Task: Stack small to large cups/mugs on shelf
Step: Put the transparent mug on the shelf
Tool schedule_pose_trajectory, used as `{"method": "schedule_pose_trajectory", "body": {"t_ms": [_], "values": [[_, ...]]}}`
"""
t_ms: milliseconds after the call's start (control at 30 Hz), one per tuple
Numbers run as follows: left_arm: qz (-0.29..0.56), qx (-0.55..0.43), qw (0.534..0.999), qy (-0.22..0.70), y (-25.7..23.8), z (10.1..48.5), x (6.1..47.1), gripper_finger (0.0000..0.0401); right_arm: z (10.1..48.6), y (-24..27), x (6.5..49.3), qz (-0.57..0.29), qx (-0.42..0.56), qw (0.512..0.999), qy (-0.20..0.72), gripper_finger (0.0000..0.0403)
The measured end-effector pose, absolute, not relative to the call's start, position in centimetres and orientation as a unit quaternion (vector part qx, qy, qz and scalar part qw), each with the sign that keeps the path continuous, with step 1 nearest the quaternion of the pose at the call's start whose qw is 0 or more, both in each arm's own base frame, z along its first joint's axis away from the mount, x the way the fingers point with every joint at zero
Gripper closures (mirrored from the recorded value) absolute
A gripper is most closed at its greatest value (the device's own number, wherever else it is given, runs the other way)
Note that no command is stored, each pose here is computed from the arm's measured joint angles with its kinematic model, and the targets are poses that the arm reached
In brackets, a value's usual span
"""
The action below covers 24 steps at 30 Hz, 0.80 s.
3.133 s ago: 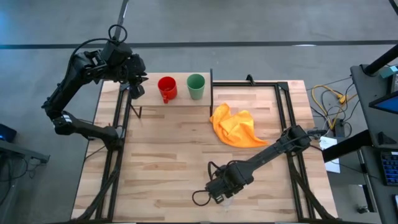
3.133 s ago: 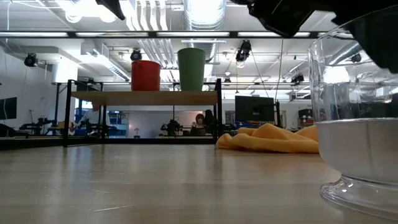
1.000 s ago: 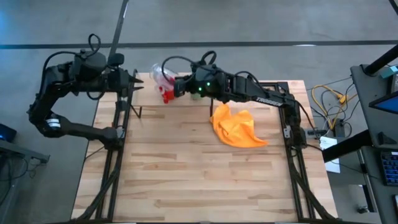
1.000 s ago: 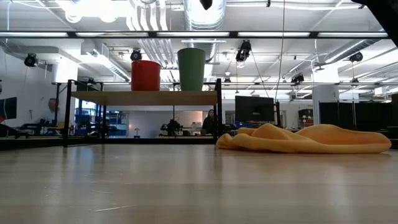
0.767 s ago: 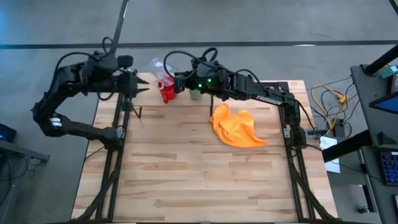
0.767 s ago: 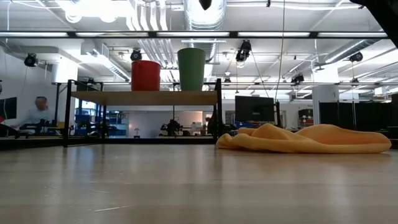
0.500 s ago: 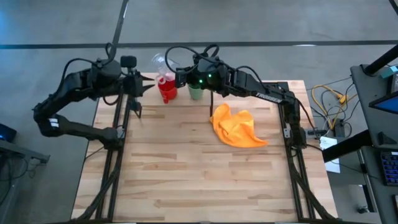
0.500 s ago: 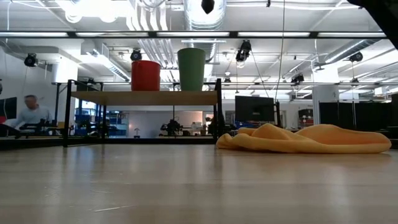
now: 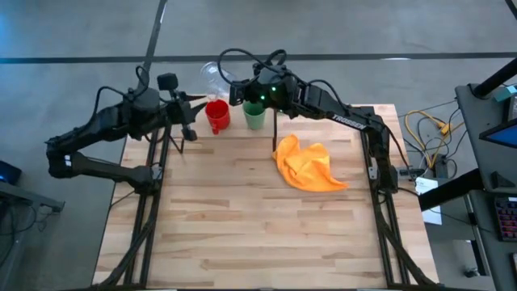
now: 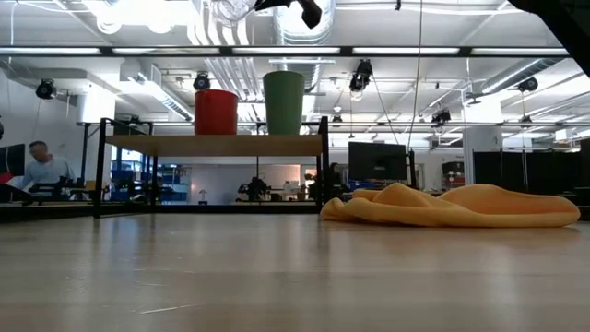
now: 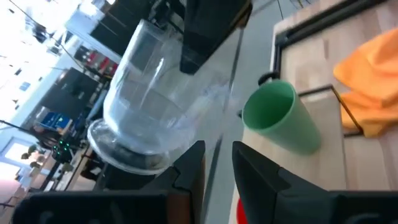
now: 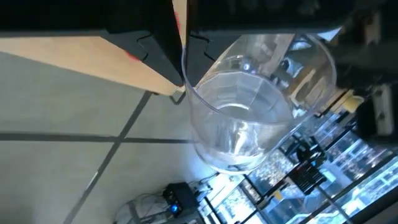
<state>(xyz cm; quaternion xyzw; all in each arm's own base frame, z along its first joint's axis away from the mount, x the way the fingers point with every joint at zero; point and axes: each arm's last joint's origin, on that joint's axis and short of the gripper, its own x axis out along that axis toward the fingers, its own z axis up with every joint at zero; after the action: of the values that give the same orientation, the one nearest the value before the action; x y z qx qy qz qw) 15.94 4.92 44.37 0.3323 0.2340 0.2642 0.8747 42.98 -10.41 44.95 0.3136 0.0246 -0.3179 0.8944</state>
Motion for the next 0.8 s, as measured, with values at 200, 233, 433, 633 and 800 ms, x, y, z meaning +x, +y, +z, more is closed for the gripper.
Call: {"method": "schedule_pose_trajectory", "body": {"t_ms": [200,233,433,633,800], "values": [[0.26,0.335,0.876,0.229,4.9,43.0,16.6,0.0333,44.9,-10.7,42.9,-0.32,0.314,0.894,0.024,0.0395],[0.262,0.335,0.877,0.225,4.9,43.0,16.7,0.0333,44.9,-10.8,42.9,-0.317,0.315,0.894,0.025,0.0395],[0.28,0.355,0.868,0.204,4.8,42.8,16.9,0.0333,45.0,-10.9,42.9,-0.314,0.315,0.895,0.027,0.0395],[0.273,0.363,0.869,0.194,4.4,43.0,16.8,0.0333,44.9,-11.4,42.7,-0.32,0.315,0.893,0.028,0.0395],[0.272,0.364,0.87,0.193,4.4,43.1,16.8,0.0333,44.9,-11.6,42.7,-0.322,0.315,0.892,0.027,0.0395]]}}
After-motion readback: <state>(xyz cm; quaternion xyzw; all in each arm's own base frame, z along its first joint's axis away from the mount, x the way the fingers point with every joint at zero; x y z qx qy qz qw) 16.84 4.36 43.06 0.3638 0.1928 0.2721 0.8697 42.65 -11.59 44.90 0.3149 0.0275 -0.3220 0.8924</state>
